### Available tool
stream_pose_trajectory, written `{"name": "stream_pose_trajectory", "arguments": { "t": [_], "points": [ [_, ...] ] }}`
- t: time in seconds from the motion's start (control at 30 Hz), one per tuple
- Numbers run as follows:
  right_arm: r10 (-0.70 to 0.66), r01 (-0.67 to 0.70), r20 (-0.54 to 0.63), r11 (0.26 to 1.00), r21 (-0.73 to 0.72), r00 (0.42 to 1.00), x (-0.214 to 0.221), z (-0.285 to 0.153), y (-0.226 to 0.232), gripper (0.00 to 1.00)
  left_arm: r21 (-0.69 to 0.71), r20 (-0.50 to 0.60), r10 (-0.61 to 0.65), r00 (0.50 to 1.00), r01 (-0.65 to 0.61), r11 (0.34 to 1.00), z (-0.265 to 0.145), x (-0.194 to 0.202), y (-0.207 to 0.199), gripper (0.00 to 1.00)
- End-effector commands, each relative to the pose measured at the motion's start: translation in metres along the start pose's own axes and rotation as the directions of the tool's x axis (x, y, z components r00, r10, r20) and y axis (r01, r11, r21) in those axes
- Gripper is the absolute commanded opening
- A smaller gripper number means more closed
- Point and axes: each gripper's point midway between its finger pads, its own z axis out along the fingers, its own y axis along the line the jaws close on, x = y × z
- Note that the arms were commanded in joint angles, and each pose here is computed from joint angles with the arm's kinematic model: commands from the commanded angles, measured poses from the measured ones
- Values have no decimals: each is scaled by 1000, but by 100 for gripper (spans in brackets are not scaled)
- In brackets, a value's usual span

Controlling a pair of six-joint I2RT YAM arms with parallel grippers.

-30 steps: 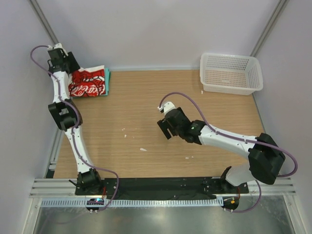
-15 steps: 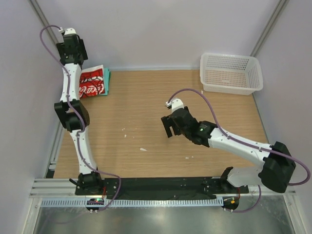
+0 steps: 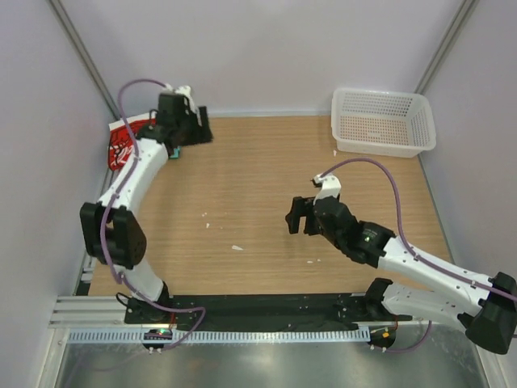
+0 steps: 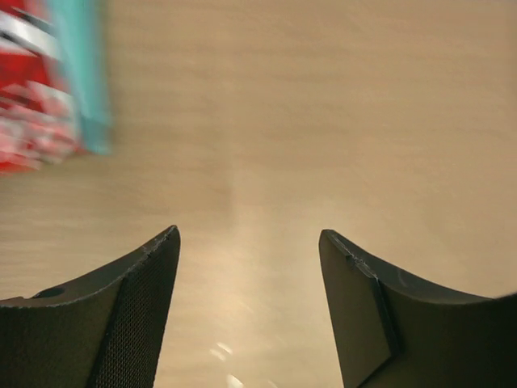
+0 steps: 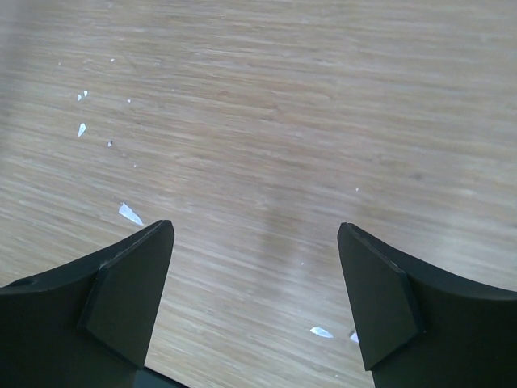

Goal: Fold and stack the t-shirts
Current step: Reset both grippers

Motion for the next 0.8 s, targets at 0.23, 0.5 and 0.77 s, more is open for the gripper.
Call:
{"name": "stream_pose_trajectory", "arguments": {
  "t": [0.23, 0.5, 0.77],
  "points": [
    [700, -701, 108, 713, -30, 706, 60, -15, -43, 100, 628, -463, -262, 847, 522, 577, -170, 220, -149, 75],
    [863, -868, 96, 496, 27, 496, 119, -27, -80, 100, 728, -481, -526, 702, 654, 206, -225, 240, -113, 85],
    [862, -858, 4, 504, -102, 506, 108, -33, -55, 100, 799, -524, -650, 550, 582, -151, -280, 203, -90, 99]
  ]
}}
